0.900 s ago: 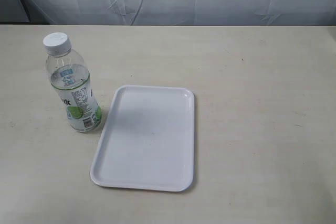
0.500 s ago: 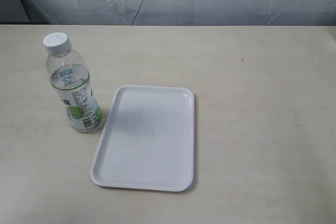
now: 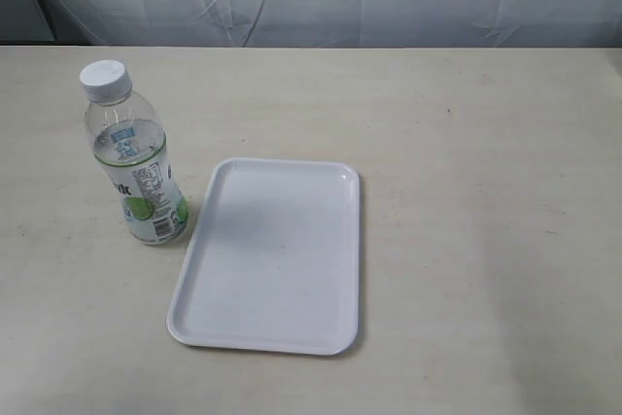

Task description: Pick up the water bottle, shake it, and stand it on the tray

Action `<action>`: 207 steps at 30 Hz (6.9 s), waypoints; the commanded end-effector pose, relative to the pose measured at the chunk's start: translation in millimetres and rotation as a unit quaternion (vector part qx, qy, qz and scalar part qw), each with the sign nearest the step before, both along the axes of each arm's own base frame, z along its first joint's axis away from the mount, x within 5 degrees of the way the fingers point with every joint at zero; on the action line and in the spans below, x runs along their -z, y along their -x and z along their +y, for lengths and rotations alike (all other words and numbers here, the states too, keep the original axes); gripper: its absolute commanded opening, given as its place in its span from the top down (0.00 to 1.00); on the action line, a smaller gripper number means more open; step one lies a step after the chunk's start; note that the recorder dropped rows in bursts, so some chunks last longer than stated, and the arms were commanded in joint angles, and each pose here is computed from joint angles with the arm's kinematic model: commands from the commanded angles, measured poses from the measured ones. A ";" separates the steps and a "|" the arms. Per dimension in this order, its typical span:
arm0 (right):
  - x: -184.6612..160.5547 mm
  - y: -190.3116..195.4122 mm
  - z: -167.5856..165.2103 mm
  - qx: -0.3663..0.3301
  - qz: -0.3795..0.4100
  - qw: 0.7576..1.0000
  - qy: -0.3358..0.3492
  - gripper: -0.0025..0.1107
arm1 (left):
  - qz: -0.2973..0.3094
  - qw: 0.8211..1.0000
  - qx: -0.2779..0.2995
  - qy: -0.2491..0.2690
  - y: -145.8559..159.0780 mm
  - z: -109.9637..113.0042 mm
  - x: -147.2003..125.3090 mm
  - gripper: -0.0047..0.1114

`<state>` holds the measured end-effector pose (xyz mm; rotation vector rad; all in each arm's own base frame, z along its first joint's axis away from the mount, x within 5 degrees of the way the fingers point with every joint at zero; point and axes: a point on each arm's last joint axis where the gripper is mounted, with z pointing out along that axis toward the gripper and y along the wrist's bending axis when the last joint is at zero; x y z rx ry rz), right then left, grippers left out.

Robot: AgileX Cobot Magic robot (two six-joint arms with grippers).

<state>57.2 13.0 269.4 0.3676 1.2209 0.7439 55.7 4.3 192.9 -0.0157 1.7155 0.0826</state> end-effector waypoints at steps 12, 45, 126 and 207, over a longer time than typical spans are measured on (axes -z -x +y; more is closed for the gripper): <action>-51.6 -176.8 142.6 -0.536 -0.082 0.762 0.354 0.19 | -0.004 1.000 -0.001 0.003 0.2 0.1 0.1 0.96; 47.7 -203.4 350.9 -0.561 -0.075 0.710 0.418 0.19 | -0.004 1.000 -0.001 0.003 0.2 0.1 0.1 0.96; -16.4 -96.1 217.1 -0.408 0.071 0.816 0.403 0.99 | -0.004 1.000 -0.001 0.003 0.2 0.1 0.1 0.96; -38.8 -116.6 200.5 -0.321 0.076 0.844 0.423 0.99 | -0.004 1.000 -0.001 0.003 0.2 0.1 0.1 0.96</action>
